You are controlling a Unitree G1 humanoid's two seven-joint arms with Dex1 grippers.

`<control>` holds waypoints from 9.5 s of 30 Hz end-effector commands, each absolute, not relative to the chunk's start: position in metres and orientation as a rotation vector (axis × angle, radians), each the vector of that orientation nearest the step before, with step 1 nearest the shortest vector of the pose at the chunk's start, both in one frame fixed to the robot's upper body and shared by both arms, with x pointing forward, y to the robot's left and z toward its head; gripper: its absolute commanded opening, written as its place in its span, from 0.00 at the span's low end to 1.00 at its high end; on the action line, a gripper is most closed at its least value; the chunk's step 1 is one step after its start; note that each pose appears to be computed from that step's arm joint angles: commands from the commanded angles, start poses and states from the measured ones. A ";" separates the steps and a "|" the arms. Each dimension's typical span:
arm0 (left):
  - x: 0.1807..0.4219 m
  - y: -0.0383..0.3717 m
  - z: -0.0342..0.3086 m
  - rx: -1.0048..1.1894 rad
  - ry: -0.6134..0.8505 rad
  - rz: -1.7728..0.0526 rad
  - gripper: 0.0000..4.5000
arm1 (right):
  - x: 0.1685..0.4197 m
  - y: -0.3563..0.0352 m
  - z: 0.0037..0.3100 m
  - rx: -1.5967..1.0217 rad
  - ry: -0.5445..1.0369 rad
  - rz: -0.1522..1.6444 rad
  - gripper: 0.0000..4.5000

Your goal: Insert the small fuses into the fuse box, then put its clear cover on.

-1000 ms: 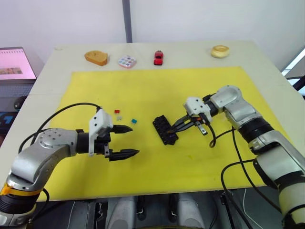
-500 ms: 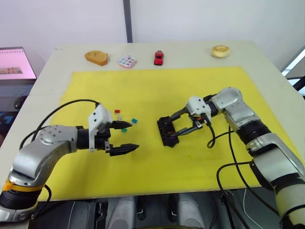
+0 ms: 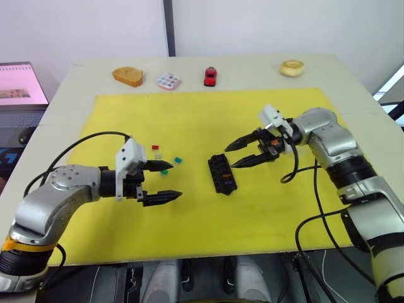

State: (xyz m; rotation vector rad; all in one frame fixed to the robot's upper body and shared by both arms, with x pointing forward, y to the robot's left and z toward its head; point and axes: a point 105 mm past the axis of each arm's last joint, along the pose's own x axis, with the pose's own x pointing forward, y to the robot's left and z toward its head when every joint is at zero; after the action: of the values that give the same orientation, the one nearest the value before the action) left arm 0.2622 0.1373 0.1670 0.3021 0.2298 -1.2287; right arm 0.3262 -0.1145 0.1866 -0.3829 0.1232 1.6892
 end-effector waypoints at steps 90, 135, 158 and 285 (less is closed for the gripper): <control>0.323 0.336 0.187 0.115 0.043 -0.418 1.00 | 0.363 -0.324 0.234 -0.038 -0.113 0.398 0.50; 0.296 0.231 0.183 0.149 0.329 -1.030 1.00 | 0.348 -0.167 0.264 -0.283 -0.040 1.062 0.98; 0.299 0.178 0.122 0.050 0.462 -1.197 1.00 | 0.255 -0.080 0.217 -0.317 0.111 1.433 0.98; 0.280 0.097 0.224 0.261 0.145 -1.421 0.00 | 0.289 -0.038 0.240 -0.162 0.238 1.507 0.01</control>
State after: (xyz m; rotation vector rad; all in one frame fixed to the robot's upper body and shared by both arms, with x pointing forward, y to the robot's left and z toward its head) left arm 0.2821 0.1000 0.2133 0.2295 0.1949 -1.4053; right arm 0.2924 -0.0420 0.2292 -0.1354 0.3024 1.4892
